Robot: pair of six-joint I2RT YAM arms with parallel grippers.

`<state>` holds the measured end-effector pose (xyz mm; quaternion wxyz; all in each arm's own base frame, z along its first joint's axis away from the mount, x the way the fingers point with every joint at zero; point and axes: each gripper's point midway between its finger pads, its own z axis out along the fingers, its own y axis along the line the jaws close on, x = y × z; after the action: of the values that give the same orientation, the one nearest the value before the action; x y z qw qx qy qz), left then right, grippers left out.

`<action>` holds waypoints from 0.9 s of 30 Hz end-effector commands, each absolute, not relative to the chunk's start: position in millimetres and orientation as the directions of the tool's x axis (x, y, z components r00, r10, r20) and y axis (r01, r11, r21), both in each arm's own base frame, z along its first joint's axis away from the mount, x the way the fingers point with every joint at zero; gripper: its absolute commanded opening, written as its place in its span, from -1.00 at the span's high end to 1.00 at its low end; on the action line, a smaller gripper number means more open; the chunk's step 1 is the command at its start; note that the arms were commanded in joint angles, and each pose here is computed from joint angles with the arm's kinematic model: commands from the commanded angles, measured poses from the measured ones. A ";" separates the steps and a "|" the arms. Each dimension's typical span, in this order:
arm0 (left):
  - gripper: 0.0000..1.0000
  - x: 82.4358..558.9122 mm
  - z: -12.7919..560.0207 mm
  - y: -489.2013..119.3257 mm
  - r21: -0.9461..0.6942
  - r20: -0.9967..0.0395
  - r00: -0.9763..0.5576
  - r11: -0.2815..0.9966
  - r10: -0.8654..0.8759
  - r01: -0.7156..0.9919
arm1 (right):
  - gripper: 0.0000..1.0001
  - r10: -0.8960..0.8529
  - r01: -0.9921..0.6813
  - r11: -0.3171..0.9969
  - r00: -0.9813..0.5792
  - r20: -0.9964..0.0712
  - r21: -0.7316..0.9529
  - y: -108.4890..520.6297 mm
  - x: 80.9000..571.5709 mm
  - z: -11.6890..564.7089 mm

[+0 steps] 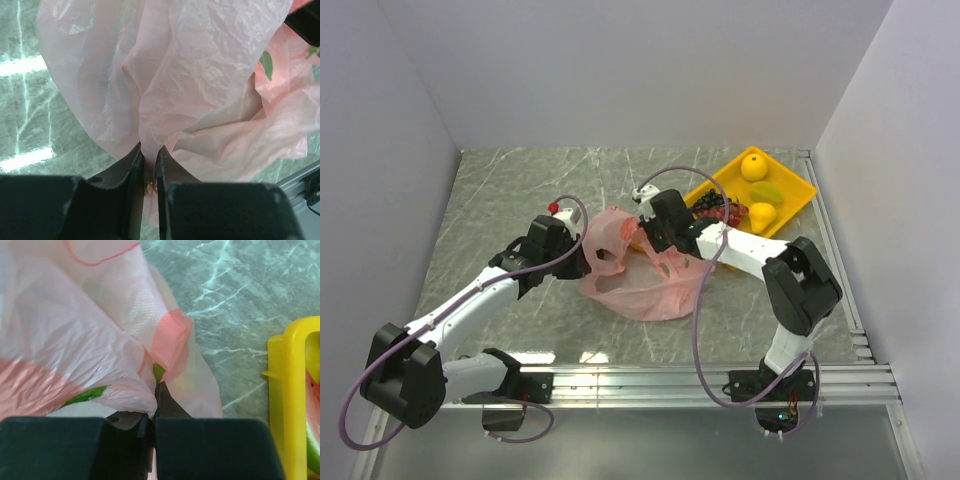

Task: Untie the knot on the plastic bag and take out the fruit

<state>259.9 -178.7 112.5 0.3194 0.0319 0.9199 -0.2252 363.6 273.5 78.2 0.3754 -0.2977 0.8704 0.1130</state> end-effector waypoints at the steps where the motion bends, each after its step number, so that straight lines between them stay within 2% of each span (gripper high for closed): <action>1: 0.63 269.6 122.4 -177.4 -0.371 -0.642 -0.762 0.904 -0.084 0.213 | 1.00 -0.433 -0.678 0.732 -0.392 -0.812 -0.063 298.4 352.0 152.8; 4: 0.64 270.9 121.8 -174.5 -0.365 -0.644 -0.759 0.910 -0.094 0.197 | 1.00 -0.454 -0.742 0.664 -0.299 -0.839 -0.095 317.1 313.7 191.2; 8: 0.64 273.4 124.0 -173.1 -0.367 -0.649 -0.754 0.911 -0.104 0.190 | 1.00 -0.468 -0.796 0.602 -0.290 -0.835 -0.061 322.3 281.8 198.2; 11: 0.64 272.3 121.9 -173.5 -0.367 -0.644 -0.758 0.911 -0.102 0.189 | 1.00 -0.450 -0.733 0.676 -0.326 -0.831 -0.078 307.4 293.8 180.1; 16: 0.64 272.0 120.9 -173.3 -0.368 -0.642 -0.760 0.910 -0.101 0.190 | 1.00 -0.411 -0.604 0.795 -0.472 -0.780 -0.054 280.5 327.8 137.9; 19: 0.64 271.8 121.2 -173.7 -0.367 -0.642 -0.760 0.910 -0.100 0.191 | 0.99 -0.407 -0.568 0.821 -0.509 -0.759 -0.060 271.9 338.1 118.3; 21: 0.64 271.7 121.6 -174.3 -0.372 -0.641 -0.761 0.908 -0.100 0.194 | 0.68 -0.384 -0.533 0.845 -0.549 -0.743 -0.043 266.9 339.4 106.7; 22: 0.64 271.7 120.7 -174.3 -0.371 -0.639 -0.763 0.908 -0.099 0.193 | 0.38 -0.381 -0.517 0.854 -0.562 -0.734 -0.047 265.0 338.8 102.6; 24: 0.64 270.8 118.5 -174.7 -0.371 -0.632 -0.769 0.908 -0.096 0.192 | 0.11 -0.377 -0.515 0.856 -0.570 -0.730 -0.040 264.4 333.8 103.6; 25: 0.64 270.3 115.6 -174.9 -0.371 -0.625 -0.775 0.909 -0.094 0.189 | -0.13 -0.365 -0.514 0.857 -0.555 -0.747 -0.037 263.3 330.1 114.8; 27: 0.64 269.6 113.9 -175.7 -0.371 -0.617 -0.782 0.909 -0.091 0.187 | -0.28 -0.356 -0.509 0.859 -0.526 -0.772 -0.049 262.8 326.3 132.6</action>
<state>264.4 -172.2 109.3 0.3257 0.0223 0.9224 -0.2064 324.5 257.9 86.0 0.3600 -0.2723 0.8888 0.0795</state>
